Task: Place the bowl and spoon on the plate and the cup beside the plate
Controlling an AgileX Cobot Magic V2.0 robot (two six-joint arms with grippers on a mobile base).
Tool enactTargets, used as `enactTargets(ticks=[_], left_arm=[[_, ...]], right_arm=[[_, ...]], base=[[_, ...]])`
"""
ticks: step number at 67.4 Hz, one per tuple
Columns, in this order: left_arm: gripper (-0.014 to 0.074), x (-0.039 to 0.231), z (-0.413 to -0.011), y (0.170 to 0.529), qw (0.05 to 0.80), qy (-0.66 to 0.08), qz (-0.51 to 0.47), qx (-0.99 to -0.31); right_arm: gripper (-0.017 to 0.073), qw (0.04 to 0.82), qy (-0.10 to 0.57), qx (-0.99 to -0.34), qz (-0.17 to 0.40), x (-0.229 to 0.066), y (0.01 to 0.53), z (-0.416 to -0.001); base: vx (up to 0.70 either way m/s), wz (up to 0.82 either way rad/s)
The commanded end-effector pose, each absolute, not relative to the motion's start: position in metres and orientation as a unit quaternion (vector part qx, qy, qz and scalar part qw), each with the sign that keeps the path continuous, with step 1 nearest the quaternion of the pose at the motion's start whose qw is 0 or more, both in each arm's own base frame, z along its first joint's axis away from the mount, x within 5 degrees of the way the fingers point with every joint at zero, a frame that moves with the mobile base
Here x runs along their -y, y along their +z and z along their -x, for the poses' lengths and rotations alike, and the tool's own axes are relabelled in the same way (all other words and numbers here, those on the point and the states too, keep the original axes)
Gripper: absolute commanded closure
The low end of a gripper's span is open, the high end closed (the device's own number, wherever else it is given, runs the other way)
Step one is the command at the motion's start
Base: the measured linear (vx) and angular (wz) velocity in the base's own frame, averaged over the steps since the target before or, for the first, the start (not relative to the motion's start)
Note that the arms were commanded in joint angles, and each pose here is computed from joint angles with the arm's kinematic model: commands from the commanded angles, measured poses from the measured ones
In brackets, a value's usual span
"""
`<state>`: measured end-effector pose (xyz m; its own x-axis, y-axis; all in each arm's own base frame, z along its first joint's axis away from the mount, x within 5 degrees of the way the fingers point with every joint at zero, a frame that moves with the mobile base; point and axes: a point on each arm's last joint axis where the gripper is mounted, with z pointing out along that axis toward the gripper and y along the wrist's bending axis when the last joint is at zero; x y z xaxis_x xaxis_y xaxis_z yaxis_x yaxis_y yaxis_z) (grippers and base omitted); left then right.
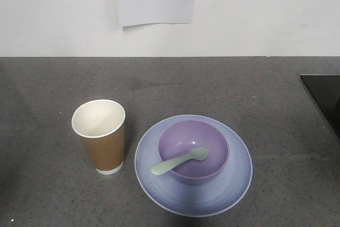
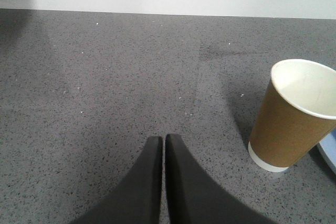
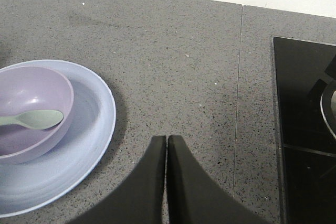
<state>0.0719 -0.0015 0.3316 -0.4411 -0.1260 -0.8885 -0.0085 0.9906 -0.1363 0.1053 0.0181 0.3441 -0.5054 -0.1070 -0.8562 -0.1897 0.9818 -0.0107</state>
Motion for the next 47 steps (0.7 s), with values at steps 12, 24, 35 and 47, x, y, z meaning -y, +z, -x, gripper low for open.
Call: enactTargets(ticks=[12,24,35,47], left_arm=[[0.0601,0.0034,-0.0748,0.3434,0.56,-0.067,0.033,-0.825],[0.0601,0.0034,-0.0748,0.3434,0.56,-0.067,0.033,-0.825],[0.0601,0.0033,-0.0748,0.3433,0.56,-0.066,0.033,-0.826],[0.0601,0.0031,-0.0749,0.3437,0.562,-0.064,0.031,-0.824]], right_arm=[[0.057,0.528,0.038,-0.845,0.081,-0.0171,0.3568,-0.1086],[0.057,0.528,0.038,-0.845,0.081,-0.0171,0.3568,-0.1086],[0.057,0.528,0.038,-0.845,0.081,-0.0171,0.3568,-0.1086],[0.057,0.528,0.038,-0.845,0.081,-0.0171,0.3568,-0.1086]], base=[[0.0,0.0],[0.0,0.0],[0.0,0.0],[0.0,0.0]])
